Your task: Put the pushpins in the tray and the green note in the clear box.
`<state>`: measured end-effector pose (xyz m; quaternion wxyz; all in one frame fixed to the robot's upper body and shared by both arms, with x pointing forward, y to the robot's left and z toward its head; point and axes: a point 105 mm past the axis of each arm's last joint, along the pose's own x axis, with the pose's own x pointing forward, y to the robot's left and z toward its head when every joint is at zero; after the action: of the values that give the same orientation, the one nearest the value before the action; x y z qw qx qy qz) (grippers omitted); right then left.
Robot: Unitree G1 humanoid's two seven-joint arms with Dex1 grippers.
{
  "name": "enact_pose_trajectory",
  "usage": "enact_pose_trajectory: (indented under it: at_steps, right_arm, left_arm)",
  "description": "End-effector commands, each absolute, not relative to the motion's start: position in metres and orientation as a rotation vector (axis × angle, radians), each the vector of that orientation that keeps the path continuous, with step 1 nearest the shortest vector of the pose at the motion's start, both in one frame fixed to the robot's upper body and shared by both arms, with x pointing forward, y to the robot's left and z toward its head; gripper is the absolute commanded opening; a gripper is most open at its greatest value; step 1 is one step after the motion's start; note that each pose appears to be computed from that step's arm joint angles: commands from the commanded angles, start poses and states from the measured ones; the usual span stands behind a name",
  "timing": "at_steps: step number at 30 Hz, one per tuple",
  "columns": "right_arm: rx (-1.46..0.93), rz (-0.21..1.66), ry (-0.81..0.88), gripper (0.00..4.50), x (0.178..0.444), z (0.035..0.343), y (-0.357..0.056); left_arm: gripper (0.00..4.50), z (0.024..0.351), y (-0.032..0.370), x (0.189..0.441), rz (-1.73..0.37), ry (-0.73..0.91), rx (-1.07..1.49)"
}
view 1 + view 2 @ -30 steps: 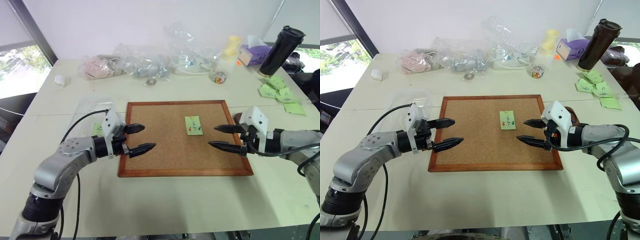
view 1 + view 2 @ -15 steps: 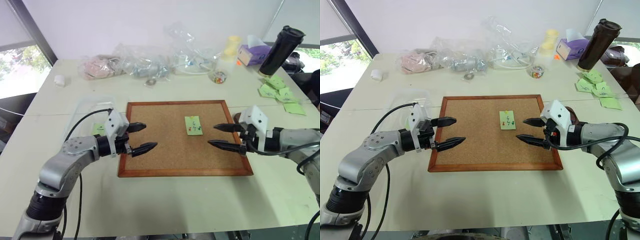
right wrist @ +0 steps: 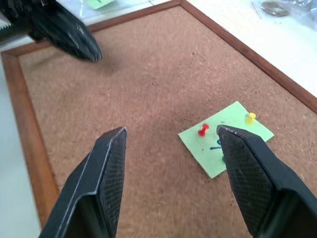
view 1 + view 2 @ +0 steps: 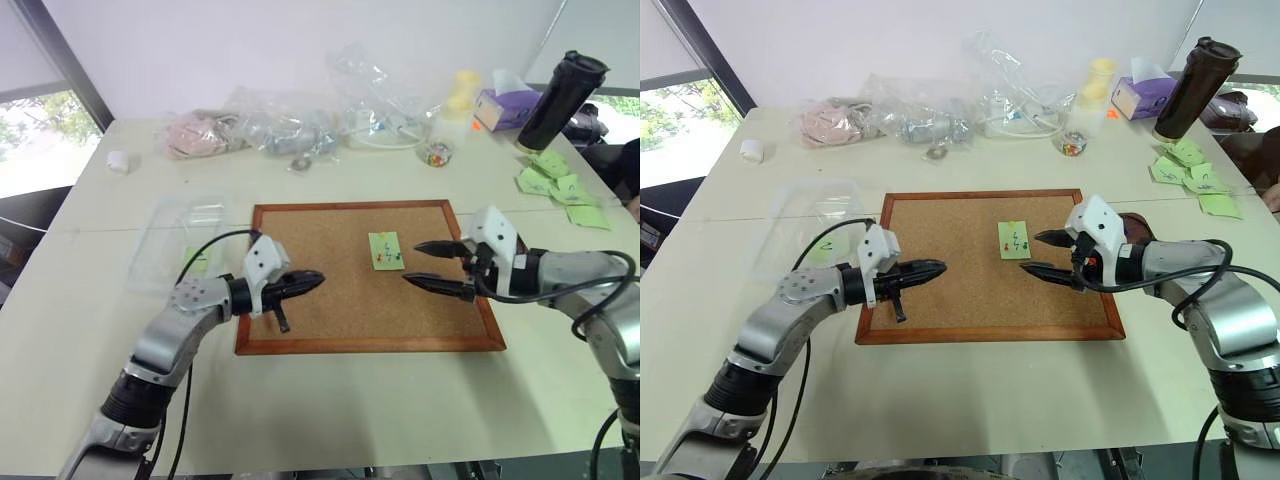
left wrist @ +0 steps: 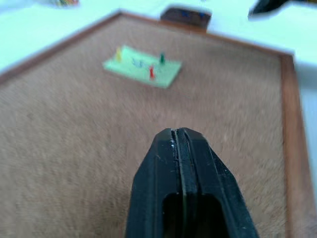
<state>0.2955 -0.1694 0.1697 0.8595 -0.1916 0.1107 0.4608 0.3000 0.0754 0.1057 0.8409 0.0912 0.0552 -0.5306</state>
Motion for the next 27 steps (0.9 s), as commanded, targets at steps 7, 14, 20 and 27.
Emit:
enact_pose_trajectory:
  at_steps: [7, 14, 20, 27]
  right_arm:
    - [-0.400, 0.808, 0.205, 2.97, 0.343, 0.170, -0.167]
    - [-0.405, 0.704, 0.224, 2.97, 0.378, 0.159, -0.158]
    - [-0.411, 0.683, 0.240, 2.97, 0.387, 0.151, -0.155]
    - [-0.419, 0.674, 0.253, 2.97, 0.394, 0.146, -0.154]
  left_arm:
    - [0.08, 0.073, 0.080, 0.302, -1.092, 0.174, 0.240]
    - [0.08, 0.062, 0.081, 0.300, -1.064, 0.209, 0.238]
    - [0.08, 0.059, 0.081, 0.297, -1.061, 0.216, 0.245]
    - [0.08, 0.060, 0.080, 0.295, -1.057, 0.216, 0.245]
